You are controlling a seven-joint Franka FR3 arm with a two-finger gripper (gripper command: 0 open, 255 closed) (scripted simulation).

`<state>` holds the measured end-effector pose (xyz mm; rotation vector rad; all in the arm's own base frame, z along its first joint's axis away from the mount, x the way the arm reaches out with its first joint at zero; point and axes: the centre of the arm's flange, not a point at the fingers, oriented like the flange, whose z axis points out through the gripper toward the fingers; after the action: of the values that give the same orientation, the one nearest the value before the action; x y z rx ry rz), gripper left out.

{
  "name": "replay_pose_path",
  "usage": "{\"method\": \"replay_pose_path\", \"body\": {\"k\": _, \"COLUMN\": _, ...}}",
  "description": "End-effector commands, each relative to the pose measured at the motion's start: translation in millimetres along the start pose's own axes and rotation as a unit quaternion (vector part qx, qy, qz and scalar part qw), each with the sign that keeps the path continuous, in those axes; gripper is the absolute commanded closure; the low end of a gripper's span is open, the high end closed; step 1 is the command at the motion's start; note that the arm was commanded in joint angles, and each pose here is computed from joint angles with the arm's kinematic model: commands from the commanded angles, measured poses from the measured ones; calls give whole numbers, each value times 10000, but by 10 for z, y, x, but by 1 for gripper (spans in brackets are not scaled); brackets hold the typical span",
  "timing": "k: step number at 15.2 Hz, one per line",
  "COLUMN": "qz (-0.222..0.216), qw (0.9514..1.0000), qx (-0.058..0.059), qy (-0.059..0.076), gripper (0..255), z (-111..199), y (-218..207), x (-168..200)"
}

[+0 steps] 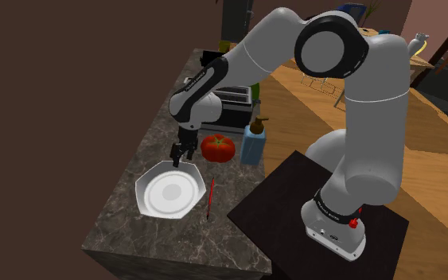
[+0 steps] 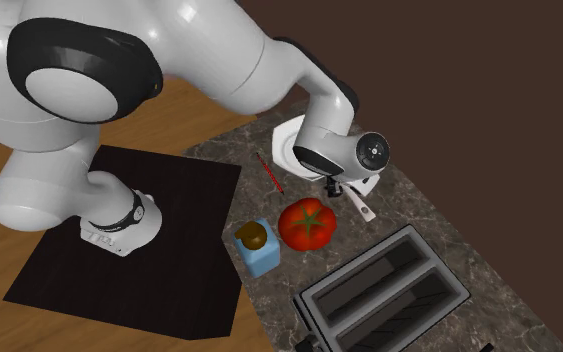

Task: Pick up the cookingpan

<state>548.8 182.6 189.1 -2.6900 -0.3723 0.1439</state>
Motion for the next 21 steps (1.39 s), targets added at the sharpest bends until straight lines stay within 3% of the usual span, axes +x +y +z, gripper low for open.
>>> {"method": "replay_pose_path", "body": {"k": 1, "qz": -2, "qw": 10000, "qx": 1, "qy": 1, "gripper": 0, "z": 98, "y": 39, "x": 6}}
{"method": "replay_pose_path", "body": {"k": 3, "qz": -1, "qw": 10000, "qx": 1, "qy": 1, "gripper": 0, "z": 126, "y": 52, "x": 7}}
{"method": "replay_pose_path", "body": {"k": 4, "qz": -1, "qw": 10000, "qx": 0, "qy": 1, "gripper": 255, "z": 129, "y": 51, "x": 1}}
{"method": "replay_pose_path", "body": {"k": 13, "qz": -2, "qw": 10000, "qx": 1, "qy": 1, "gripper": 255, "z": 126, "y": 52, "x": 8}}
{"method": "replay_pose_path", "body": {"k": 21, "qz": -2, "qw": 10000, "qx": 1, "qy": 1, "gripper": 255, "z": -257, "y": -125, "x": -11}}
